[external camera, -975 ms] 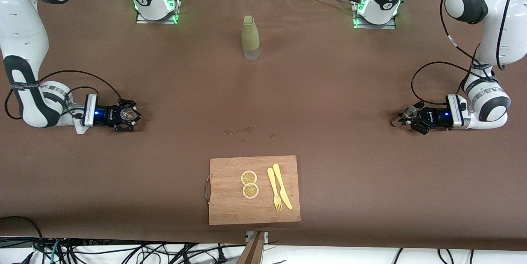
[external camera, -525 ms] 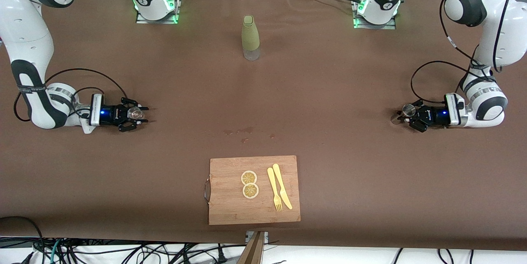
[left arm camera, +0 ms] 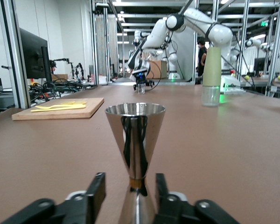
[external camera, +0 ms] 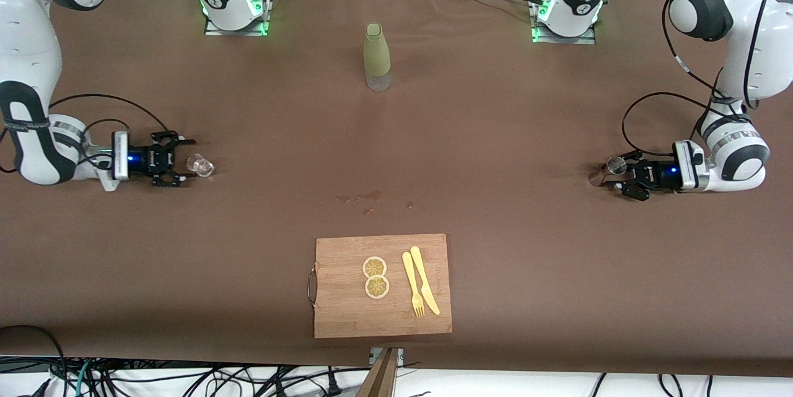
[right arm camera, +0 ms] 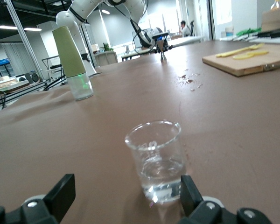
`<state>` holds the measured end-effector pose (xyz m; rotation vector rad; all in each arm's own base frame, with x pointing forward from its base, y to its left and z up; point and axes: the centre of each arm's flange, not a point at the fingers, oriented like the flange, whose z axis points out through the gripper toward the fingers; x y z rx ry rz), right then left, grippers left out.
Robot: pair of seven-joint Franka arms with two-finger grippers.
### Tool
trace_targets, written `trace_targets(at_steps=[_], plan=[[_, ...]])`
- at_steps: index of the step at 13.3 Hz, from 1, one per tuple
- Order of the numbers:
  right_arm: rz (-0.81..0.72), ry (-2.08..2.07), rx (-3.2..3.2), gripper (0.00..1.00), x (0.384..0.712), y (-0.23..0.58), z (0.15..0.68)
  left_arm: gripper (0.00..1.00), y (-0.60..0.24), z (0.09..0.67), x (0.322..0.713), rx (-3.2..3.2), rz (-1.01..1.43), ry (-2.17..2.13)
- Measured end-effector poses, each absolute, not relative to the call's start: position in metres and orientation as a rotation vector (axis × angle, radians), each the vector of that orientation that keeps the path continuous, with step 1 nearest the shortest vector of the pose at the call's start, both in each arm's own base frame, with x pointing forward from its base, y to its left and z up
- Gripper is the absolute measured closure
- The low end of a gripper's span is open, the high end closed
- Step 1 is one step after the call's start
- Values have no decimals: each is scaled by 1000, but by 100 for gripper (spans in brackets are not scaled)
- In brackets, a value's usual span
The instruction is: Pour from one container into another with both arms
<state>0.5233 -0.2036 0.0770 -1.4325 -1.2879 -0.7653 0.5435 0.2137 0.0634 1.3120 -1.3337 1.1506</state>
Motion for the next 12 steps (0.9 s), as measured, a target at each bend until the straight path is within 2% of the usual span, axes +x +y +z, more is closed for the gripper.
trace_targets(at_steps=[4, 5, 7, 12], plan=[[-561, -1269, -1571, 0, 535, -235, 150, 3, 236, 86, 564, 1413, 901, -1376], [-525, -1253, -1601, 0, 540, -236, 167, 0, 241, 99, 575, 1470, 795, -1355], [-426, -1211, -1671, 0, 550, -232, 194, 0, 247, 142, 602, 1623, 558, -1294], [-92, -1137, -1933, 0, 586, -194, 293, 0, 203, 295, 647, 2082, 15, -999]])
